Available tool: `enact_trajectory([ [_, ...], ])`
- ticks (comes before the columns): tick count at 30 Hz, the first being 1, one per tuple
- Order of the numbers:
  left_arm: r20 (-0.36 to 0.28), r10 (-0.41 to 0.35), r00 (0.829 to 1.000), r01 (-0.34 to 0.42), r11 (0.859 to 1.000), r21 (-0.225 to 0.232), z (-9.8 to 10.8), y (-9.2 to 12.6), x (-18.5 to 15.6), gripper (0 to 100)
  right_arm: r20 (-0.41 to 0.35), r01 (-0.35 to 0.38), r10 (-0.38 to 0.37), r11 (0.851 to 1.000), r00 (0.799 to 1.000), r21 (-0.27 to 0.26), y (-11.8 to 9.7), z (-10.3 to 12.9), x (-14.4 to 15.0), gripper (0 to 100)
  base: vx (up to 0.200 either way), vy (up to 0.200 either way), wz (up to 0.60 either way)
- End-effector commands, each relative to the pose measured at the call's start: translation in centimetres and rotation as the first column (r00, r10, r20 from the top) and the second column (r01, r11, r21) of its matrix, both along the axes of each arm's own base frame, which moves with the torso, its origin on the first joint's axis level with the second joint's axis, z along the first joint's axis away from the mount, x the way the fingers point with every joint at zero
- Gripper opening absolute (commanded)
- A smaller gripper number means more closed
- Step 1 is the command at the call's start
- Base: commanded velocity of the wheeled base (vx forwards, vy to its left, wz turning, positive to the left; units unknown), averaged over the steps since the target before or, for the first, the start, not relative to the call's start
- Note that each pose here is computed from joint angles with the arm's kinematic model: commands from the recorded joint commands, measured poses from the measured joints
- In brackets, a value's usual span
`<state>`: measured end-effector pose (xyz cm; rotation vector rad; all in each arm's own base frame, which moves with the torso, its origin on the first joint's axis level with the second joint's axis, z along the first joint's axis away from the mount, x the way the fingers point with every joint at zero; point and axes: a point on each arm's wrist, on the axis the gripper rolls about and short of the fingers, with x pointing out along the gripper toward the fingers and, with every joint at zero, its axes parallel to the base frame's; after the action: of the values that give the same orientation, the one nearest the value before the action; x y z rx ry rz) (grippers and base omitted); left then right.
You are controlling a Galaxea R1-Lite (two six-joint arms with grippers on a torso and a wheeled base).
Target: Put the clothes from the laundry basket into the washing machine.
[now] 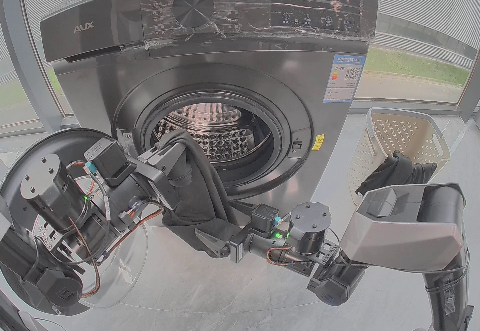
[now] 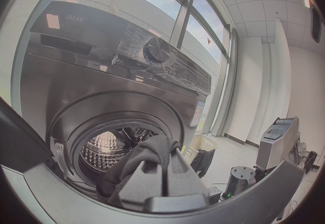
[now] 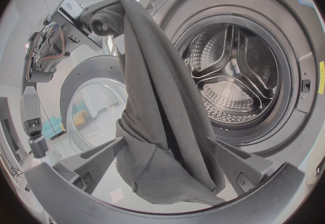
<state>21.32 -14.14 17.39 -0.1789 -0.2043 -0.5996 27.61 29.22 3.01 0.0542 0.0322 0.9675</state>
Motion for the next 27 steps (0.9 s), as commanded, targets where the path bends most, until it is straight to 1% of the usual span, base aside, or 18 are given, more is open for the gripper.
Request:
enact_trajectory([
  [1,0.001,-0.001,1.000,0.001,1.000,-0.001,0.0,0.0,0.0,0,-0.016,-0.005,0.005,1.000,1.000,-0.017,0.3,-1.1,-0.1,100,0.000,0.000,0.00],
  [6,0.000,0.000,1.000,0.000,1.000,0.000,0.0,0.0,0.1,0,-0.030,-0.023,0.023,0.999,0.999,-0.031,1.0,-1.5,-1.3,100,0.000,0.000,0.00],
  [11,0.000,0.005,1.000,-0.005,1.000,0.000,0.0,0.1,0.1,0,-0.059,-0.054,0.050,0.997,0.997,-0.060,1.5,-2.7,-2.5,100,0.000,0.000,0.00],
  [13,0.001,0.005,1.000,-0.005,1.000,-0.001,0.0,0.1,0.1,0,-0.065,-0.063,0.059,0.996,0.996,-0.066,1.6,-2.8,-2.9,100,0.000,0.000,0.00],
  [16,0.002,0.002,1.000,-0.002,1.000,-0.002,0.0,0.0,0.1,0,-0.058,-0.065,0.061,0.996,0.996,-0.061,2.0,-2.7,-3.0,100,0.000,0.000,0.00],
  [18,0.004,0.000,1.000,0.000,1.000,-0.003,0.1,0.0,0.1,0,-0.047,-0.032,0.029,0.998,0.998,-0.053,2.4,-2.7,-2.6,100,0.000,0.000,0.00],
  [19,0.005,0.000,1.000,0.000,1.000,-0.003,0.1,-0.1,0.1,0,-0.044,-0.021,0.019,0.998,0.999,-0.051,2.4,-2.8,-2.5,0,0.000,0.000,0.00],
  [20,0.006,-0.001,1.000,0.001,1.000,-0.004,0.2,-0.1,0.1,0,-0.040,0.011,-0.013,0.999,0.999,-0.049,2.7,-3.4,-1.9,0,0.000,0.000,0.00],
  [21,0.006,-0.001,1.000,0.001,1.000,-0.004,0.2,-0.1,0.1,0,-0.041,0.020,-0.022,0.998,0.999,-0.051,2.6,-3.6,-1.7,0,0.000,0.000,0.00],
  [27,0.005,0.002,1.000,-0.002,1.000,-0.006,0.2,0.0,0.1,0,-0.044,0.026,-0.029,0.998,0.999,-0.053,2.6,-3.7,-1.7,0,0.000,0.000,0.00],
])
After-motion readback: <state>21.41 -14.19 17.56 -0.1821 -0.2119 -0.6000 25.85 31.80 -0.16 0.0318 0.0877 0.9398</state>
